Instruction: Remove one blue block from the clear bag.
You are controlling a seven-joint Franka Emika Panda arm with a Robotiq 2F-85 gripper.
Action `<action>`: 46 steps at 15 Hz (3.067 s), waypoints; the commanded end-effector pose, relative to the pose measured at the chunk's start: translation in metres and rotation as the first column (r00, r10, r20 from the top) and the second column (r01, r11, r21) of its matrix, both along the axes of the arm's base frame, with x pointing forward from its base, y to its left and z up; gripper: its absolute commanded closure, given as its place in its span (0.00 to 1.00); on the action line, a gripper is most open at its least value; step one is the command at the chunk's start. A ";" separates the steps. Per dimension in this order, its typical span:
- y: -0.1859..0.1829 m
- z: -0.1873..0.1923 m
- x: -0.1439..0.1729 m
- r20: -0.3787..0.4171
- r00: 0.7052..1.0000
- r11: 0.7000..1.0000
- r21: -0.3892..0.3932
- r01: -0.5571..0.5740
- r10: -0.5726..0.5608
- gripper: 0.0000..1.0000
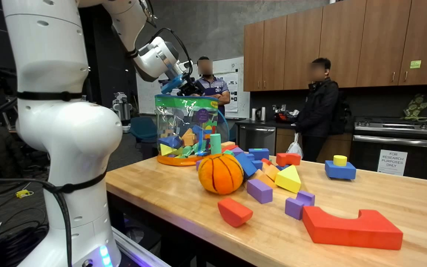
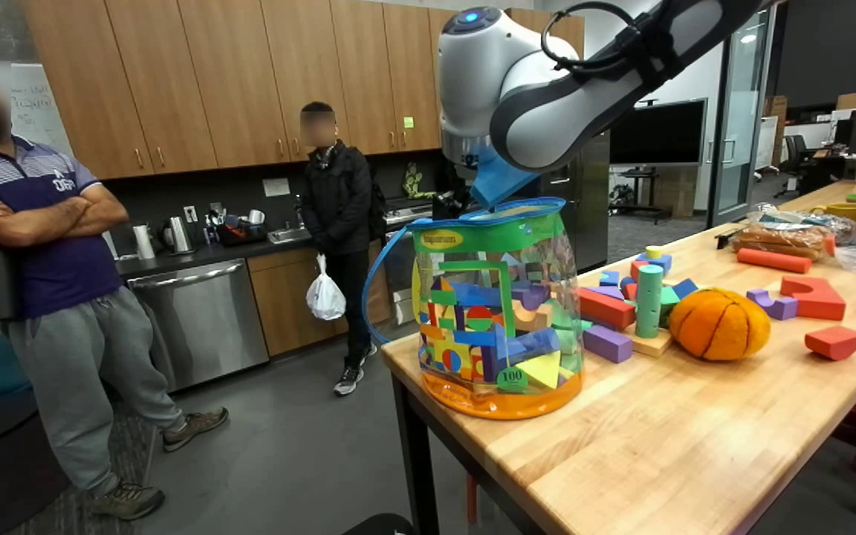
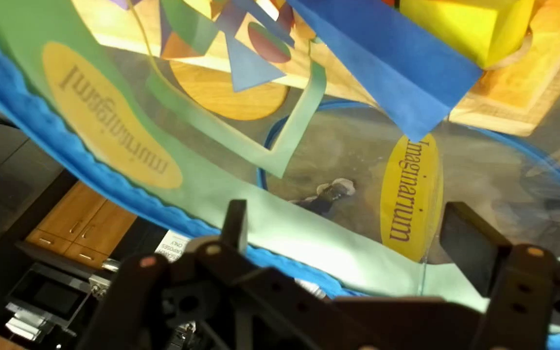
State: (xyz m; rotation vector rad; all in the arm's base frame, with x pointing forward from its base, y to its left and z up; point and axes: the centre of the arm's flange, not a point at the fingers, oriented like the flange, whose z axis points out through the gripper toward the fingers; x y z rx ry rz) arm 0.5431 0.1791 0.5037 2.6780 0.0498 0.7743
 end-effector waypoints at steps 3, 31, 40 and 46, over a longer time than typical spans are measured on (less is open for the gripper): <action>0.034 -0.014 -0.003 -0.041 0.999 0.999 -0.040 -0.035 0.033 0.00; 0.019 -0.057 0.047 -0.251 0.968 1.000 -0.012 -0.006 0.002 0.00; 0.014 -0.067 0.046 -0.490 0.869 0.997 -0.007 -0.083 0.069 0.00; 0.020 -0.076 0.053 -0.494 0.857 0.988 0.041 -0.149 0.150 0.00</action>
